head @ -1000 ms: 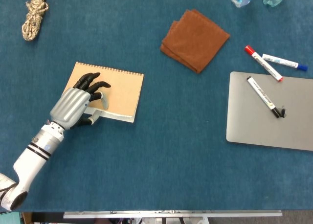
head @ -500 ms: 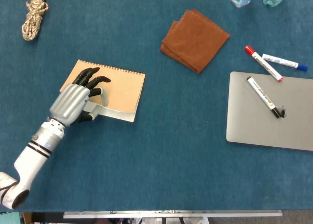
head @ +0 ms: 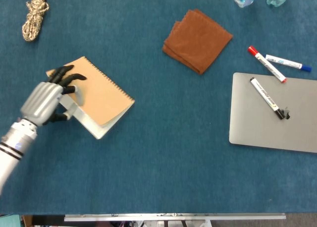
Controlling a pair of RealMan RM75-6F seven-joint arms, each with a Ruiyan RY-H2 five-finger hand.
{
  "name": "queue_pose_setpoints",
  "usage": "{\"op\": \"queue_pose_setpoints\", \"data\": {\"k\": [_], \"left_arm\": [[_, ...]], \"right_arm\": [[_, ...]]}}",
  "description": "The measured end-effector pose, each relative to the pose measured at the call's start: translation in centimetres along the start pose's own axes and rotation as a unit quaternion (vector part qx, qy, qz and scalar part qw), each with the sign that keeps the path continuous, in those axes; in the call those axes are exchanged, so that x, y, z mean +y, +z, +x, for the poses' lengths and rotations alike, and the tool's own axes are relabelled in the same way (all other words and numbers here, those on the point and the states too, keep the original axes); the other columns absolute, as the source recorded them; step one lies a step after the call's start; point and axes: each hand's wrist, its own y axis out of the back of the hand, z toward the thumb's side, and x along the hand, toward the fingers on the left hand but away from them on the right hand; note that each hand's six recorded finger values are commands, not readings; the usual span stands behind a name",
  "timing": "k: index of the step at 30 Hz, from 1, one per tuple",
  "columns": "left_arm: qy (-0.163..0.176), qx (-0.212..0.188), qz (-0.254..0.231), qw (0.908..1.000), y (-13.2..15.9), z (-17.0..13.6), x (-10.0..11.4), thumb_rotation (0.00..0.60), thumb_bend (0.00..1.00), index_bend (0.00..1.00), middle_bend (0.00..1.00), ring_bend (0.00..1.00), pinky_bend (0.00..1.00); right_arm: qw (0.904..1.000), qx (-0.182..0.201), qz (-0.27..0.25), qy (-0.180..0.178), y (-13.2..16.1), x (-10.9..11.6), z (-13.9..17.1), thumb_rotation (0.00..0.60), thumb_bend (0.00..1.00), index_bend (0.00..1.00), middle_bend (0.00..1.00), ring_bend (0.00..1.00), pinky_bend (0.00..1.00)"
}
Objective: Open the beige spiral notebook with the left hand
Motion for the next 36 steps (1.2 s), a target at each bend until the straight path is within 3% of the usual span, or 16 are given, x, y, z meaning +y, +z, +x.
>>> {"op": "queue_pose_setpoints", "data": {"k": [8, 13, 28, 36], "left_arm": [[-0.004, 0.019, 0.030, 0.9993, -2.2, -1.9, 4.5, 0.600, 0.55, 0.65, 0.22, 0.01, 0.00], [-0.011, 0.009, 0.025, 0.9996, -1.2, -1.8, 5.4, 0.600, 0.55, 0.64, 0.22, 0.01, 0.00], [-0.072, -0.091, 0.064, 0.9911, 7.3, 3.3, 1.9, 0.600, 0.55, 0.64, 0.22, 0.01, 0.00], [-0.104, -0.118, 0.084, 0.9840, 10.8, 5.7, -1.0, 0.600, 0.55, 0.63, 0.21, 0.01, 0.00]], "right_arm": [[1.0000, 0.007, -0.001, -0.001, 0.8, 0.0, -0.1, 0.600, 0.15, 0.14, 0.19, 0.10, 0.18], [1.0000, 0.006, -0.002, -0.003, 0.8, 0.0, 0.1, 0.600, 0.15, 0.14, 0.19, 0.10, 0.18], [0.9999, -0.011, -0.006, -0.007, -0.6, 0.0, 1.1, 0.600, 0.15, 0.14, 0.19, 0.10, 0.18], [0.9997, -0.020, -0.011, -0.011, -1.5, 0.0, 1.6, 0.600, 0.15, 0.14, 0.19, 0.10, 0.18]]}}
